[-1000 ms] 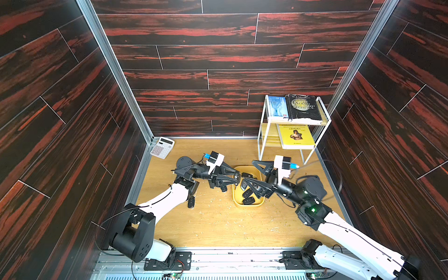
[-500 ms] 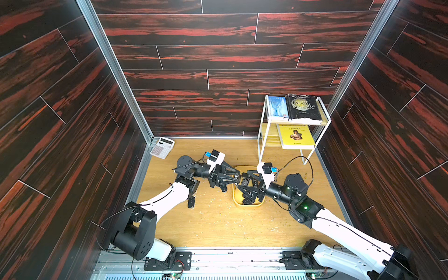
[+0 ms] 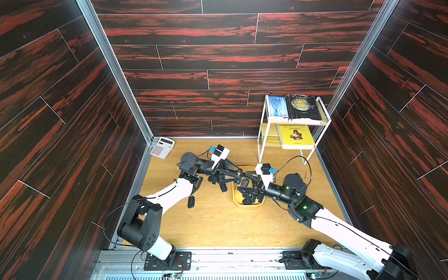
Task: Place the car key into the storage box
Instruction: Pick up the car key from the center of the board.
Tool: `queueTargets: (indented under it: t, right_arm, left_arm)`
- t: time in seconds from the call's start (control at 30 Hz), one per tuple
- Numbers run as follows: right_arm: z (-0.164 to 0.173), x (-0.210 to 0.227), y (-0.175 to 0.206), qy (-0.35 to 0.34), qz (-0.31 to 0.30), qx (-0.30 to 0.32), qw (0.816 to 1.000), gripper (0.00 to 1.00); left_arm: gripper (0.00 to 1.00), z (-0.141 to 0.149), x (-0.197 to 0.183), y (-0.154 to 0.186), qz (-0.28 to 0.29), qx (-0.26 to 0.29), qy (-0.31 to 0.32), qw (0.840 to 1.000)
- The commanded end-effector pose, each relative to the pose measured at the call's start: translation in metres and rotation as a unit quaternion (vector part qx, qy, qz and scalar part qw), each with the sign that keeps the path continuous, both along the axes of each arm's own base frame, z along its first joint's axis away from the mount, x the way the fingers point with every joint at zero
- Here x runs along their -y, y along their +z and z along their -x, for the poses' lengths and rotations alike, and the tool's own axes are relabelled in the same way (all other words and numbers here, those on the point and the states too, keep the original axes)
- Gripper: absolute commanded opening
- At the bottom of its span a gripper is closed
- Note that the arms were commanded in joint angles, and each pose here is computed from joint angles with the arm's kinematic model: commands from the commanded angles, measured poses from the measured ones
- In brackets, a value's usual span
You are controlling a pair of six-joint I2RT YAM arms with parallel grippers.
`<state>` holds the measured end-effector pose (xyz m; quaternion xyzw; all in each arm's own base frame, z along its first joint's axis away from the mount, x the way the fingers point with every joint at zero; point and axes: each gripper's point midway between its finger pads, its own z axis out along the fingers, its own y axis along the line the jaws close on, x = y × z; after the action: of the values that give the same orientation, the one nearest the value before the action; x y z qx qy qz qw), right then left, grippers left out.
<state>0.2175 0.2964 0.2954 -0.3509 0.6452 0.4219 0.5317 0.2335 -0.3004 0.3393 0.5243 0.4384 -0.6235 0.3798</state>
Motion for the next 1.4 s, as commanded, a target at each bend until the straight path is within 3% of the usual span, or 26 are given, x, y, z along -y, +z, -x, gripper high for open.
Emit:
queueTargets:
  t: [0.0,0.4,1.0,1.37]
  right_arm:
    - [0.004,-0.004,0.009,0.019,-0.002,0.005,1.0,0.9]
    - [0.01,-0.006,0.024,0.035,-0.012,0.007,0.999,0.84]
    - [0.005,-0.017,0.029,0.052,-0.016,0.003,0.999,0.65]
    - [0.003,-0.021,0.029,0.058,-0.008,-0.005,0.998,0.39]
  left_arm:
    - [0.1,0.003,0.002,0.007,0.003,0.013,-0.012,1.0]
    - [0.1,-0.004,0.006,0.005,0.012,0.011,-0.003,1.0]
    - [0.12,-0.001,0.013,0.003,0.014,-0.004,-0.002,1.0]
    - [0.12,0.002,0.012,0.003,0.014,-0.006,-0.002,1.0]
